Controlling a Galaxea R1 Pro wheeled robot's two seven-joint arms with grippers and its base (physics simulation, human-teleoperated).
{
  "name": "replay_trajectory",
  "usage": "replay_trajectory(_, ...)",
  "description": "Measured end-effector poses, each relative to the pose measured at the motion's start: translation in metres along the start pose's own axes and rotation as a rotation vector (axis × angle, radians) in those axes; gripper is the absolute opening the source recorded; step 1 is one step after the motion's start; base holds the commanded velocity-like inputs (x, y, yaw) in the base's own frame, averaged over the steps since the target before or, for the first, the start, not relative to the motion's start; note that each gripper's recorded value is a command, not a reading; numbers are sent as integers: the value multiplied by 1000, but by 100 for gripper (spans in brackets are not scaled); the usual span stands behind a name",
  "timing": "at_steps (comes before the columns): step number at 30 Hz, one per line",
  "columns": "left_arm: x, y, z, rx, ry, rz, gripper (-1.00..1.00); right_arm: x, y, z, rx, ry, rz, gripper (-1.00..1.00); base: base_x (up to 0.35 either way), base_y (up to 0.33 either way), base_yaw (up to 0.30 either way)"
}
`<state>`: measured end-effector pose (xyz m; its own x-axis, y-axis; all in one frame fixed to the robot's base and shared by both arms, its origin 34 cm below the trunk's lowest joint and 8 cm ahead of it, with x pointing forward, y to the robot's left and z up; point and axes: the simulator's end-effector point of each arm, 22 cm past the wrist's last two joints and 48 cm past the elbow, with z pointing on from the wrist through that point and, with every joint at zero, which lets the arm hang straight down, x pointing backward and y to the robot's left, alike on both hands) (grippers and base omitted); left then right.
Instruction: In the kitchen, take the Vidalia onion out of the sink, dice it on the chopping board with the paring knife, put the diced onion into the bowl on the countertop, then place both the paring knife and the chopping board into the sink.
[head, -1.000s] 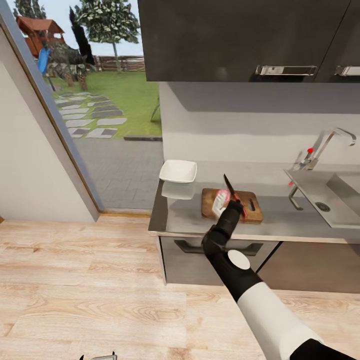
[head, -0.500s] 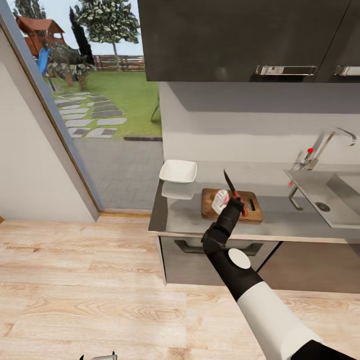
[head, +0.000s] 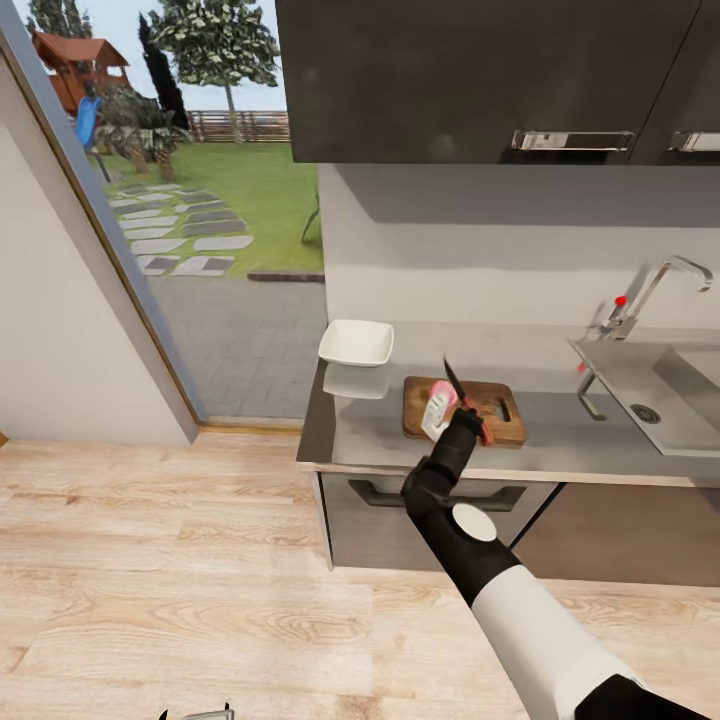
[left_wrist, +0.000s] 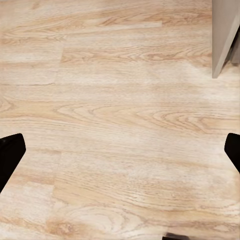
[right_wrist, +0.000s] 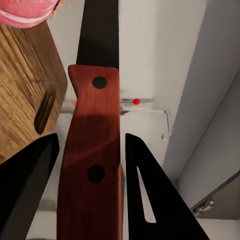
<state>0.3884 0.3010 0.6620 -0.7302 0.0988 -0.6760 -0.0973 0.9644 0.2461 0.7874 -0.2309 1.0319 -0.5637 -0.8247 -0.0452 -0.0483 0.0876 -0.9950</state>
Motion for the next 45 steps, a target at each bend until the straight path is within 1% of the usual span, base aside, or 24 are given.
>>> replay_trajectory(4, 0, 0, 0, 1, 0, 0, 100, 3, 9, 0, -16, 4, -12, -100, 0, 0, 0)
replay_trajectory(6, 0, 0, 0, 0, 0, 0, 100, 4, 14, 0, -33, 9, -7, -100, 0, 0, 0)
replay_trajectory(8, 0, 0, 0, 0, 0, 0, 100, 5, 15, 0, -36, 11, -7, -100, 0, 0, 0)
replay_trajectory(9, 0, 0, 0, 0, 0, 0, 100, 3, 36, -1, -77, -11, -24, -100, 0, 0, 0)
replay_trajectory(22, 0, 0, 0, 0, 0, 0, 100, 4, 34, 0, -69, -12, -29, -100, 0, 0, 0)
replay_trajectory(42, 0, 0, 0, 0, 0, 0, 100, 6, 37, 1, -76, -9, -33, -100, 0, 0, 0)
replay_trajectory(45, 0, 0, 0, 0, 0, 0, 100, 7, 44, 0, -84, -8, -55, -100, 0, 0, 0)
